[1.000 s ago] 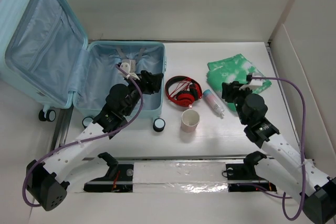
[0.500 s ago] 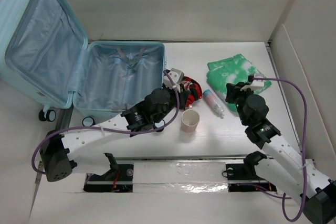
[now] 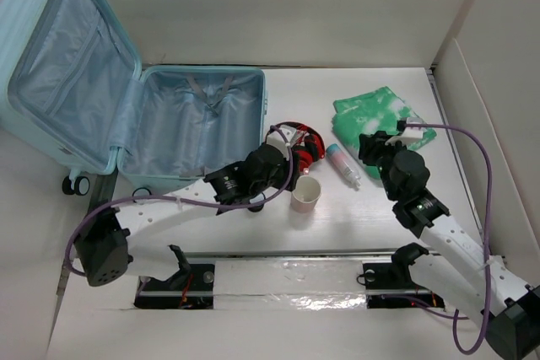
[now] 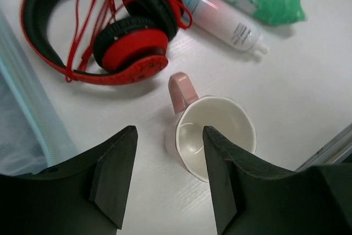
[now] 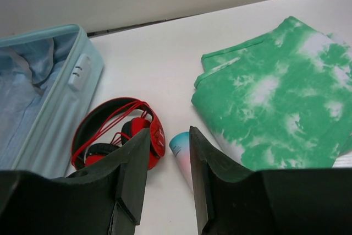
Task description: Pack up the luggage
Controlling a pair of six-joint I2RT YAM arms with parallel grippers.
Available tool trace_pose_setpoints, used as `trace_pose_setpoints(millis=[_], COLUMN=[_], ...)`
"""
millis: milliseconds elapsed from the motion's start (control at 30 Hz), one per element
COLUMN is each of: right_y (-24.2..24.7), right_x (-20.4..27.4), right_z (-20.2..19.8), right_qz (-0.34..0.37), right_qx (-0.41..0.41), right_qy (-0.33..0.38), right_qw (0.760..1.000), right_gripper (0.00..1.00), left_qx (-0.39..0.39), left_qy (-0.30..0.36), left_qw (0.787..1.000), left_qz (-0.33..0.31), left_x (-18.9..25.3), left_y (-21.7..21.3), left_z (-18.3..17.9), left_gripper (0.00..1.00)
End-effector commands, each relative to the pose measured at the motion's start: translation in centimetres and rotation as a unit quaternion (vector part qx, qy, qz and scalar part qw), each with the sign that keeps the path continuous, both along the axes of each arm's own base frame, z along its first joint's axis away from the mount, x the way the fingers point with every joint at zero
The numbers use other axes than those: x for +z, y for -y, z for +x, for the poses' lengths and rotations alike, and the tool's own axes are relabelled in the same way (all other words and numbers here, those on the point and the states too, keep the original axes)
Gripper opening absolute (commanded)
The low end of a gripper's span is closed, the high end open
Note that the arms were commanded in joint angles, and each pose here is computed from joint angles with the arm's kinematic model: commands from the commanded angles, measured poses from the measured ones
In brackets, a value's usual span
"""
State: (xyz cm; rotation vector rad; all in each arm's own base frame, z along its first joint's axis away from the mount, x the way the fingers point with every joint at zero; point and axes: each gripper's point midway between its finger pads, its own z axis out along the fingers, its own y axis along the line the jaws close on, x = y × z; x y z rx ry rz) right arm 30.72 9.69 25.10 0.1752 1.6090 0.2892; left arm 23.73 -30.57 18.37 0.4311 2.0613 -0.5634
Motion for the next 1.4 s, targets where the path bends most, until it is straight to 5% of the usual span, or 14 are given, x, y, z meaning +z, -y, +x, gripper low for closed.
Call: trace_pose_setpoints(millis=[0, 333, 533, 633, 667, 900, 1067, 1200, 1367], right_y=[-0.1, -0.4, -0.3, -0.6, -0.5, -0.5, -0.6, -0.5, -0.9], right_x=[1.7, 1.7, 1.9, 2.1, 2.1, 2.6, 2.7, 2.6, 2.8], right_z=[0.4, 0.4, 0.3, 0.2, 0.2, -0.2, -0.4, -0.3, -0.5], right_qz=[0.007, 0.004, 0.010, 0.009, 0.011, 0.018, 0.024, 0.024, 0.024], right_qx=[0.000, 0.009, 0.007, 0.018, 0.016, 0.018, 0.023, 0.020, 0.034], right_qy=[0.022, 0.021, 0.030, 0.029, 0.030, 0.039, 0.046, 0.046, 0.045], right_qw=[1.000, 1.000, 0.999, 0.999, 0.999, 0.999, 0.998, 0.998, 0.998], right_gripper=[0.41, 0.41, 0.41, 0.42, 0.42, 0.42, 0.42, 0.42, 0.42], left_qx=[-0.047, -0.050, -0.029, -0.024, -0.020, -0.024, 0.072, 0.167, 0.234], left_qy=[-0.039, -0.050, -0.052, -0.047, -0.043, 0.064, 0.135, 0.183, 0.179], left_qw=[0.998, 0.994, 0.991, 0.990, 0.991, 0.996, 0.973, 0.951, 0.940], left_qz=[0.010, 0.083, 0.123, 0.133, 0.126, -0.049, -0.170, -0.183, -0.171], left_x=[-1.8, -5.9, -7.9, -8.2, -7.7, 5.7, 15.0, 18.1, 16.5], left_y=[1.5, 2.5, 2.4, 2.4, 2.6, 4.2, -0.4, -5.0, -10.4], left_z=[-1.4, -1.3, -0.1, 0.3, 0.5, 1.1, 6.6, 11.2, 16.5], left_gripper=[0.47, 0.47, 0.26, 0.00, 0.00, 0.00, 0.00, 0.00, 0.00])
